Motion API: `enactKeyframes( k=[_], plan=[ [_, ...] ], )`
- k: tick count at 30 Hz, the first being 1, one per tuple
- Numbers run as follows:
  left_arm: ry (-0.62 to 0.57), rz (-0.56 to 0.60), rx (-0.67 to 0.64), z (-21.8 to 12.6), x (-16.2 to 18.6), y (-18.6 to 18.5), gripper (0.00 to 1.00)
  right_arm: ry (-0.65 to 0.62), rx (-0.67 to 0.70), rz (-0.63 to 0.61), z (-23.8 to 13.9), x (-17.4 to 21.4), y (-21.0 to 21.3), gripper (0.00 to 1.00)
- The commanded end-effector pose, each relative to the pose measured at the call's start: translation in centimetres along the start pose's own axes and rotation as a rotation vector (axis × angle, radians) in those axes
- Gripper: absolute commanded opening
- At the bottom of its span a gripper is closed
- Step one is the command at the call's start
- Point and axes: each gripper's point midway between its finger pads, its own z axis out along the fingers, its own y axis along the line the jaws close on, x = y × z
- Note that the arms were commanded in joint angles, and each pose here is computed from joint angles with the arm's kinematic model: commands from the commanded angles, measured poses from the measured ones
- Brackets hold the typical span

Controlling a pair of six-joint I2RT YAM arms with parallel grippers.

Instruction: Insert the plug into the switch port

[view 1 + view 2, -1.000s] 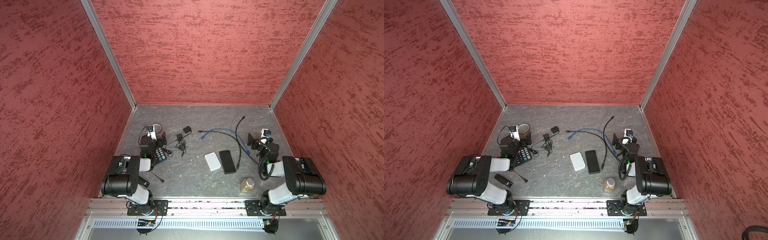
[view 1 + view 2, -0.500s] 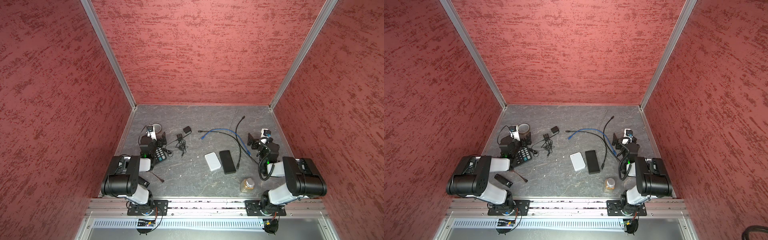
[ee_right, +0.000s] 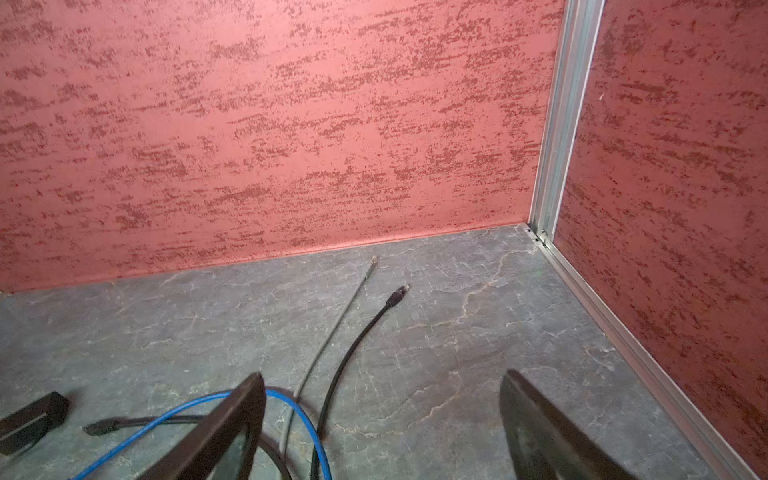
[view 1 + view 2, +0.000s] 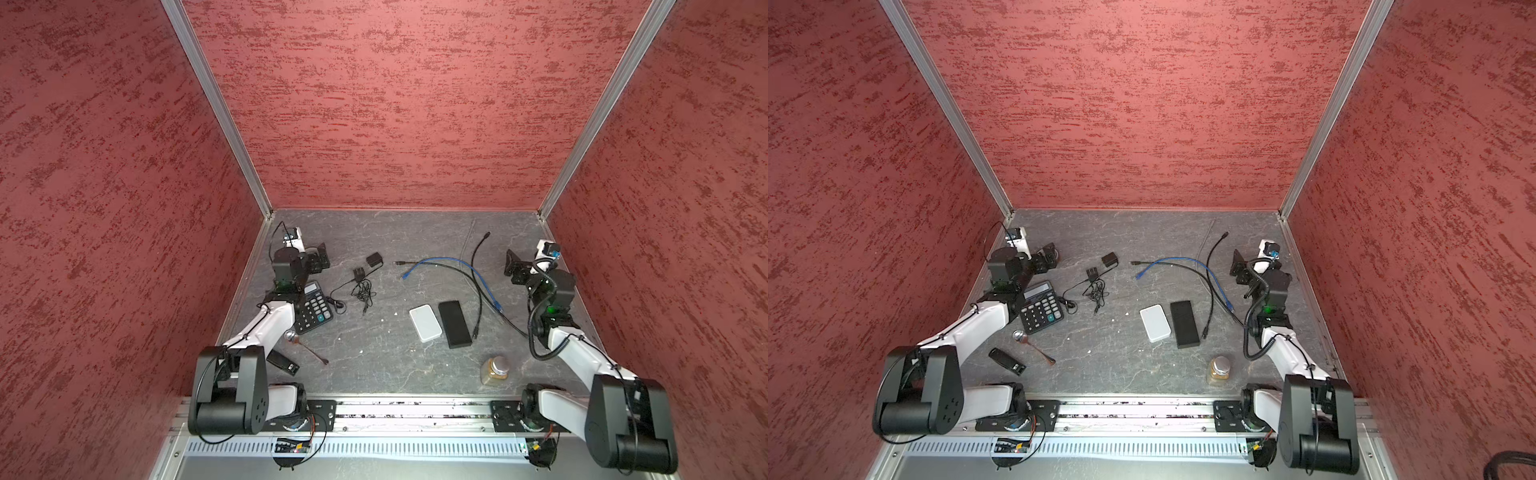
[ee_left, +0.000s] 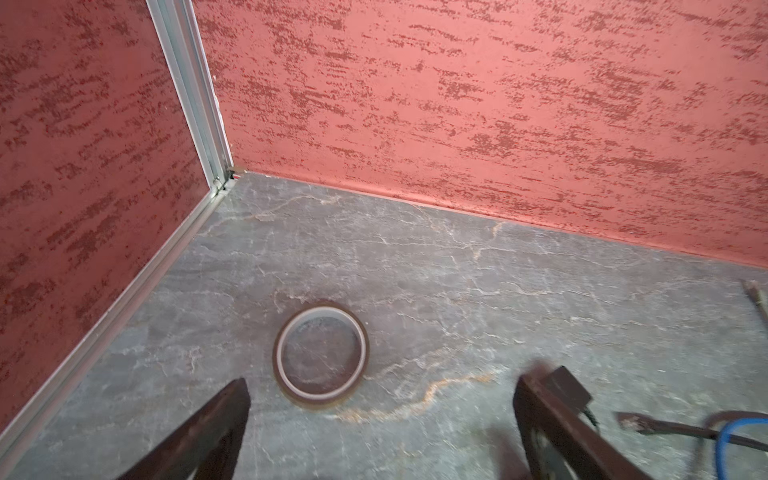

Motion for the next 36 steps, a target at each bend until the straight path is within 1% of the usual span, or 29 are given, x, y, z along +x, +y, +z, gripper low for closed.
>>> enactKeyframes(
  k=[1,2,5,9,10,12,18,21,25,29,36],
  plan=[
    [0.127,-0.034,-0.043,-1.1,2.8,-0.8,0.99,0.155,-0.004,0.106,-0.5,1.9,0.6,0.88],
    [0.136,-0.040,-0.051,-1.4,2.9,-1.2,0.99,0.174,-0.010,0.120,-0.7,2.1,0.8,0.88],
    [0.195,-0.045,-0.020,-2.5,3.6,-3.5,1.00,0.245,-0.035,0.168,-1.1,2.7,1.5,0.87],
    [0.261,-0.026,-0.001,-4.0,5.3,-6.2,0.99,0.337,-0.037,0.210,-1.5,3.8,2.1,0.87],
    [0.282,-0.026,0.004,-4.4,5.9,-6.7,0.99,0.356,-0.034,0.217,-1.7,4.0,2.3,0.88],
    [0.322,-0.031,0.012,-4.9,6.9,-7.5,1.00,0.388,-0.036,0.226,-1.9,4.4,2.6,0.99],
    [0.455,-0.014,0.037,-6.2,10.1,-9.0,1.00,0.455,-0.074,0.253,-2.5,5.2,4.6,0.99],
    [0.496,-0.012,0.069,-6.8,11.0,-10.1,1.00,0.479,-0.097,0.260,-2.7,5.5,6.0,0.99],
    [0.521,-0.025,0.104,-7.4,12.3,-11.1,1.00,0.503,-0.149,0.265,-3.0,5.8,8.2,0.99],
    [0.538,-0.046,0.110,-7.7,13.5,-11.2,1.00,0.535,-0.194,0.250,-3.3,6.5,10.5,0.99],
    [0.549,-0.049,0.124,-8.1,13.7,-11.9,1.00,0.589,-0.293,0.222,-3.0,8.0,14.9,0.99]
  ],
)
